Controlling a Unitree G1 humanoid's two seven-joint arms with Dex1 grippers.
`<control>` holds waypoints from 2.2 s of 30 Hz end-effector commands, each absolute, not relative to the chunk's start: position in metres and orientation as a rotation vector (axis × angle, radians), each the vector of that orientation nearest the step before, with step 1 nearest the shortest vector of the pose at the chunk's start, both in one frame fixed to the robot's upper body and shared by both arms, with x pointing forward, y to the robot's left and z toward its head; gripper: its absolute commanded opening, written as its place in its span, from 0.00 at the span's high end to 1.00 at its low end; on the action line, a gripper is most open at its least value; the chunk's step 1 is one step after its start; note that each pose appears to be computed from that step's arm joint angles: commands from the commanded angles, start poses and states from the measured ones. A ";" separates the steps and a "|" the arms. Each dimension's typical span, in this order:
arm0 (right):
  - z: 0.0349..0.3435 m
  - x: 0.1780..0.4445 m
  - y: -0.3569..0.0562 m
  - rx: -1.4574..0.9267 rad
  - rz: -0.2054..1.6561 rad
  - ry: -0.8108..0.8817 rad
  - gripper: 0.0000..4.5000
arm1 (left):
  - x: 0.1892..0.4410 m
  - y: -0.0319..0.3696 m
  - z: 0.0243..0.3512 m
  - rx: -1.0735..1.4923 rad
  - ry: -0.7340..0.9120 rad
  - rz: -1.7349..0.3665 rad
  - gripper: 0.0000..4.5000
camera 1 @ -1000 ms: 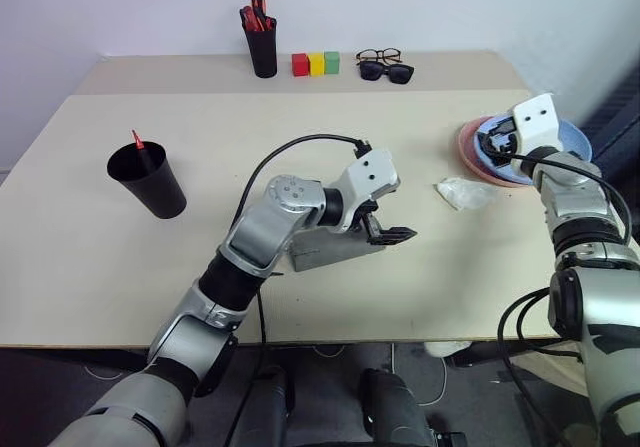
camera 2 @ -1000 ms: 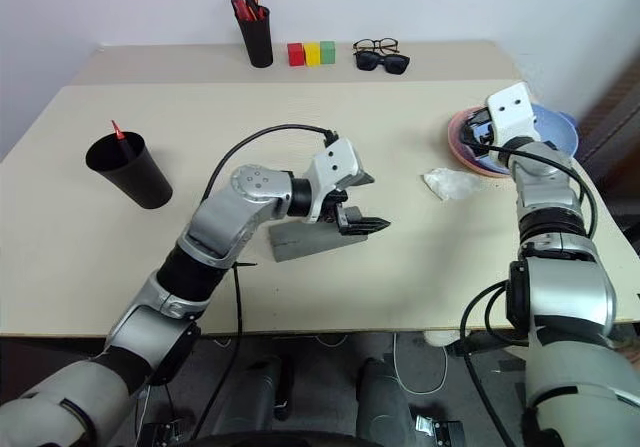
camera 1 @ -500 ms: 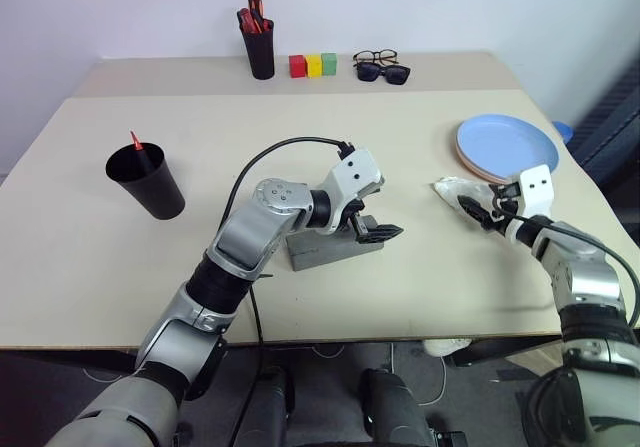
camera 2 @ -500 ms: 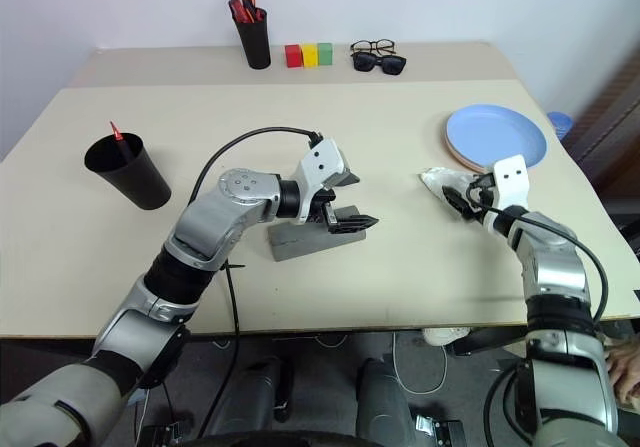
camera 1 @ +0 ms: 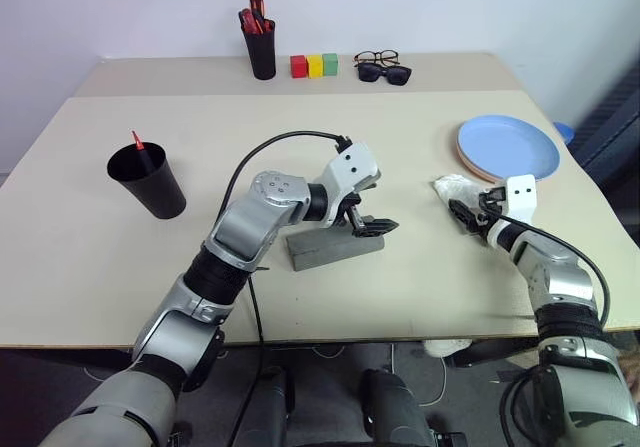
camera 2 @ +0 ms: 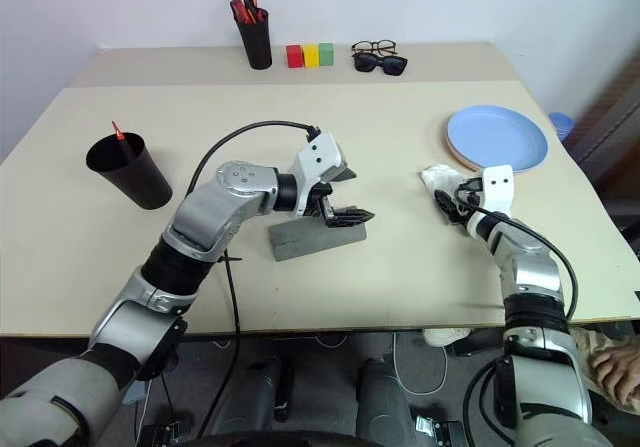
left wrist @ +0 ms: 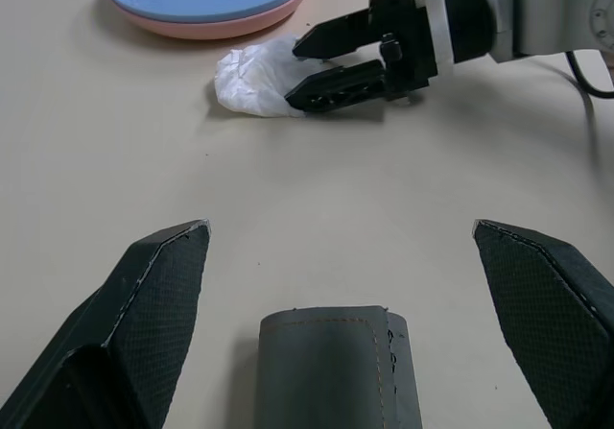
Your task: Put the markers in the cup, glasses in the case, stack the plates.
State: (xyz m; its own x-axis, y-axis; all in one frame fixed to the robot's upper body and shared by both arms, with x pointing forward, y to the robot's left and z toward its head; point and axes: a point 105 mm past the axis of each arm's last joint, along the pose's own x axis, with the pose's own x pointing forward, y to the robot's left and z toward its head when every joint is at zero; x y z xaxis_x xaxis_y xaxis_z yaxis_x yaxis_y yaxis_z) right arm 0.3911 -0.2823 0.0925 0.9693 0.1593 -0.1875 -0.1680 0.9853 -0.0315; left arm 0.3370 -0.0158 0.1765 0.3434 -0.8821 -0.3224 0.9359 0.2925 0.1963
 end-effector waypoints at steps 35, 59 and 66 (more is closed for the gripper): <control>0.219 0.441 -0.316 -0.220 -0.013 -0.110 0.81 | 0.335 -0.008 0.193 0.341 0.097 -1.139 0.00; 0.185 0.303 -0.275 -0.305 0.524 -0.020 0.36 | 0.306 0.101 0.161 0.158 -0.135 -0.780 0.00; 0.167 0.256 -0.283 -0.254 0.476 0.054 0.08 | 0.294 0.124 0.154 0.177 -0.093 -0.754 0.00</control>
